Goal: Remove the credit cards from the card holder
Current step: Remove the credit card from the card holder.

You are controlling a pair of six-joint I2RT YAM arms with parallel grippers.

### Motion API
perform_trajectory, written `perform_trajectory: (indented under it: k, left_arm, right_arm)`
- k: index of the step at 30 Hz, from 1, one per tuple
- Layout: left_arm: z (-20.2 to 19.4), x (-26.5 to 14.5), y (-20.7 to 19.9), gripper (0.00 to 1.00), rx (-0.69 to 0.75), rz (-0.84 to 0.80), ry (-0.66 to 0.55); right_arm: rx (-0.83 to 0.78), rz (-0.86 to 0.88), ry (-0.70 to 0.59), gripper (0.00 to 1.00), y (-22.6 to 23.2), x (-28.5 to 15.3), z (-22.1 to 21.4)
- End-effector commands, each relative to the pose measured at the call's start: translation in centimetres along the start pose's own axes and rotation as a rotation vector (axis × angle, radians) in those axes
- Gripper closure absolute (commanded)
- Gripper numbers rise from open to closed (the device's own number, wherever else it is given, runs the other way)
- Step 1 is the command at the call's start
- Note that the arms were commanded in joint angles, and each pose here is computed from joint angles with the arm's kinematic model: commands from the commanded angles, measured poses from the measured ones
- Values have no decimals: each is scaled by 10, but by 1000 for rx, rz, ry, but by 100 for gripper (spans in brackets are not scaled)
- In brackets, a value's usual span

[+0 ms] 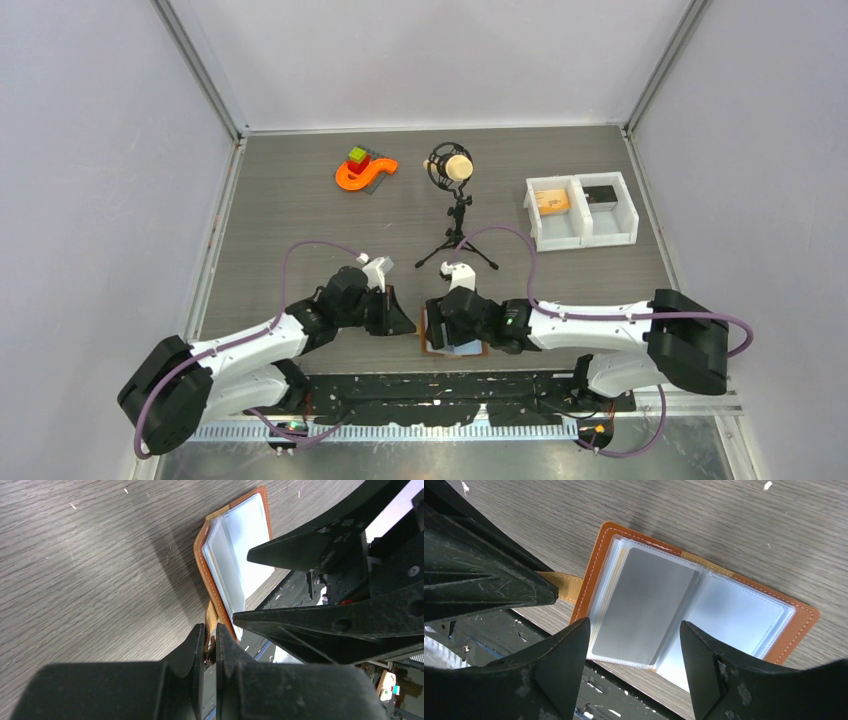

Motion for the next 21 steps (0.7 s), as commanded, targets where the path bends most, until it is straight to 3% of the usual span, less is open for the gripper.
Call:
perform_trajectory:
  k: [1,10,21]
  left_arm:
    - [6,1,-6,100,12,-45,-27]
    - [5,2,-5,100,13,-41,-20]
    - [5,2,-4,100,11,-39,-20]
  right_arm:
    - [41,71,-31,27,21,3,9]
    - [36,16,-33,33,10,2,6]
    - [50,87,-83,30,15,-18,16]
Point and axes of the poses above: each gripper's point midway between its finger pads, its own x axis out along the fingers, its own y axis along the line the jaws close on, z = x × y, the point moved 8 cm from there along -x, back along the fingers, and after that the axes turned 11 degrees about x, right-handed, at the moved point
